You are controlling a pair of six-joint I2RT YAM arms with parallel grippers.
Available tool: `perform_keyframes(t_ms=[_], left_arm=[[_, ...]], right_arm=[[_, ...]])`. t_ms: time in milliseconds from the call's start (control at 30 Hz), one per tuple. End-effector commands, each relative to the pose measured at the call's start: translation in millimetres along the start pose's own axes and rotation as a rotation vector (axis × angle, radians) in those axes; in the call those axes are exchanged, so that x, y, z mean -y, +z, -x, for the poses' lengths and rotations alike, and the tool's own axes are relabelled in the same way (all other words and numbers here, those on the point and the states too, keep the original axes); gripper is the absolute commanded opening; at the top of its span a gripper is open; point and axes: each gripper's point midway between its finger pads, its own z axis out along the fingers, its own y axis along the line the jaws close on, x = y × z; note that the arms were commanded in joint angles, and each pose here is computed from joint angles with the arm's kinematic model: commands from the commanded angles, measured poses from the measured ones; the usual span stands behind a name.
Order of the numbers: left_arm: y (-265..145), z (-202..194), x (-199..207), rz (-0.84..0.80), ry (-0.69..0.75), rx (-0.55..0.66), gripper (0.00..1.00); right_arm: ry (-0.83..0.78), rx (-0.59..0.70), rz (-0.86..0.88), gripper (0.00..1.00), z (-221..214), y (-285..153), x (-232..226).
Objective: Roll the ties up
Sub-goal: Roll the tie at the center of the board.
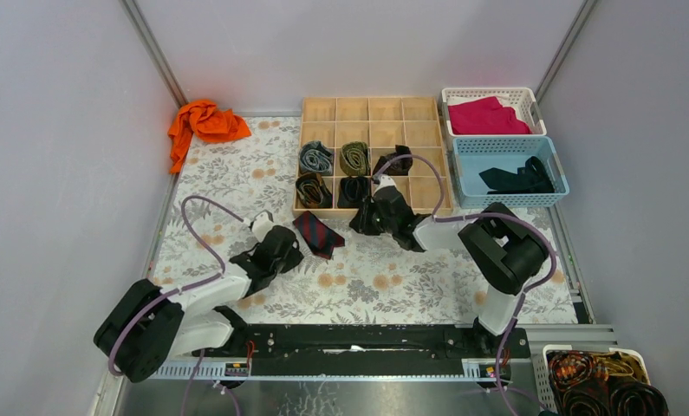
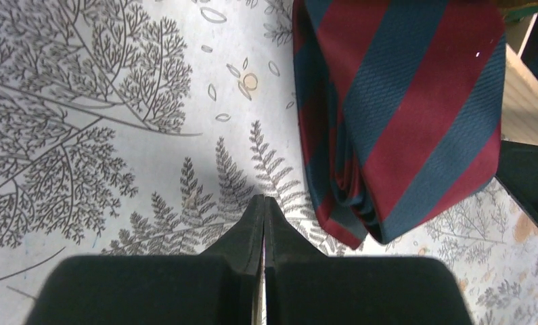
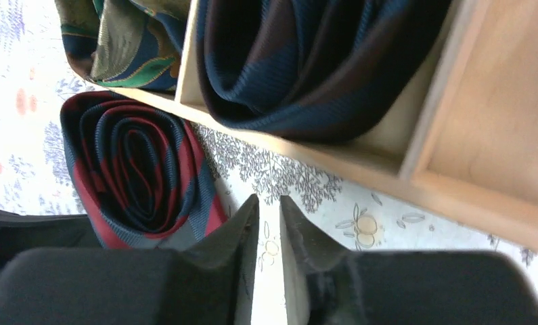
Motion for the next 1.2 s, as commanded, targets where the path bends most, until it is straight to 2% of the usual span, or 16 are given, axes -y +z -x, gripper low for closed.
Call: perform_keyframes(t_ms=[0,300,667,800,867,967,1100,1167], left_arm=[[11,7,-10,0.08,0.03,0.049,0.0],[31,2,-8,0.126,0.052,0.027,0.0],[33,0,-15,0.144,0.071,0.024,0.0],[28,1,-18,0.143,0.07,0.031,0.0],[25,2,-19,0.141,0.07,0.034,0.0],[21,2,-19,0.134,0.072,0.032,0.0],[10,2,-28,0.152,0.087,0.024,0.0],[3,5,-29,0.15,0.085,0.035,0.0]], right_arm=[[-0.06,-0.006,-0.007,0.18,16,12,-9],[-0.07,-0.098,0.114,0.12,11,32,-46],[-0.185,-0.212,0.219,0.11,-45,25,-102],[-0.188,-0.207,0.227,0.09,-52,18,-109],[-0.197,-0.182,0.172,0.13,-46,17,-100],[-0.223,-0.137,0.1,0.26,-35,12,-88],[-0.228,-0.044,0.033,0.51,-15,-6,-77],[-0.229,-0.024,0.017,0.54,-9,-16,-73]])
